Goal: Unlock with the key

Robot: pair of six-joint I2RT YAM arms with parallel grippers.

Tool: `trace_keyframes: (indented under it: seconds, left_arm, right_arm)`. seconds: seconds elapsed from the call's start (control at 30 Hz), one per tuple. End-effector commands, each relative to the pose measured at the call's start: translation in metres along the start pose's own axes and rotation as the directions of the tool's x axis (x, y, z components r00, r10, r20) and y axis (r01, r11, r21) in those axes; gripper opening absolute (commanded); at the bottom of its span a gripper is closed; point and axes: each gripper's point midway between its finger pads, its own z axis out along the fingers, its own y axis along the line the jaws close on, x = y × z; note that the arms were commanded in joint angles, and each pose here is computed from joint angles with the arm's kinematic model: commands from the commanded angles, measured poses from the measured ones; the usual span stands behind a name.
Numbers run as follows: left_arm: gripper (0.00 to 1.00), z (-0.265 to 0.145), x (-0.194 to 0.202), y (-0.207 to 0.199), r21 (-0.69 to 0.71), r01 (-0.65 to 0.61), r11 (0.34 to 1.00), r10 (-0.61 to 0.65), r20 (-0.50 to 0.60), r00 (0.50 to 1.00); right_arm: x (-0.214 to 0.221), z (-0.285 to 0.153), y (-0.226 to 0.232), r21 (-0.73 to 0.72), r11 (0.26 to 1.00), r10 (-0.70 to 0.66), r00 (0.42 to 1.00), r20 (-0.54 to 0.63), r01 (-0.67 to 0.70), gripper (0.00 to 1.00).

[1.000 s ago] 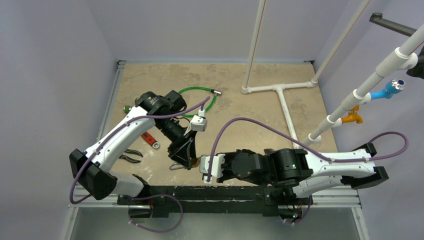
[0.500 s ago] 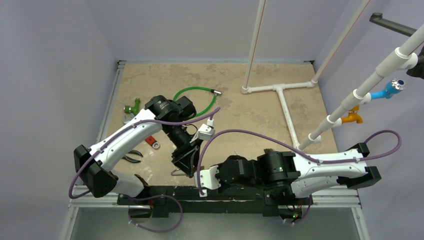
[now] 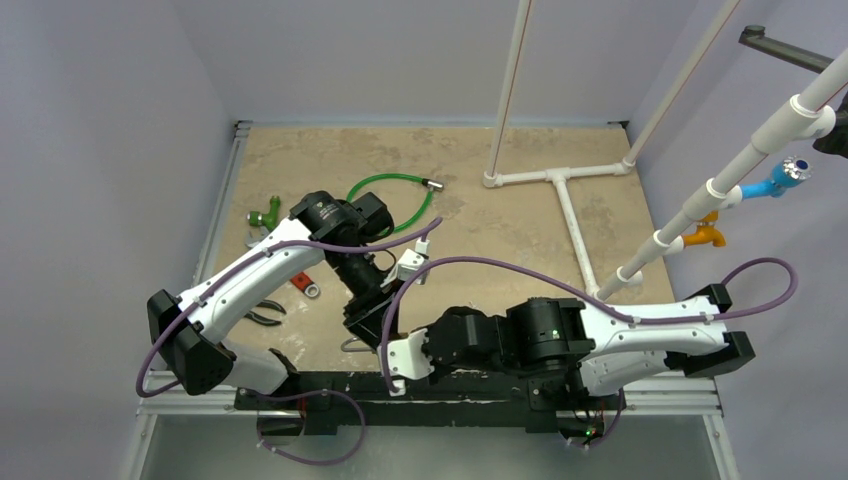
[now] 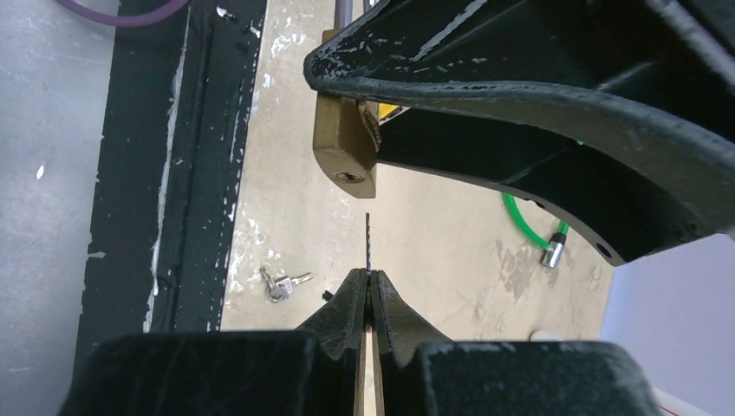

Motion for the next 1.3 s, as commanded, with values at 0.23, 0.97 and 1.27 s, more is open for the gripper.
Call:
trace_keyframes:
  seconds: [0.23,0.97,1.27]
  left_arm:
    - [0.00,-0.010,0.006,-0.053,0.099,0.143,0.985,-0.142,-0.016,0.990]
    - [0.00,-0.012,0.005,-0.057,0.096,0.132,0.987,-0.132,-0.005,0.991]
    - [0.00,-0.012,0.005,-0.058,0.095,0.125,0.988,-0.126,-0.001,0.992]
  right_arm:
    - [-0.022,-0.008,-0.010,0.024,1.000,0.004,0.998,0.056,-0.006,0.00]
    - [-0.025,0.004,-0.002,0.011,1.000,-0.006,0.998,0.064,0.006,0.00]
    - [-0.025,0.009,0.004,-0.006,1.000,-0.004,0.998,0.065,0.004,0.00]
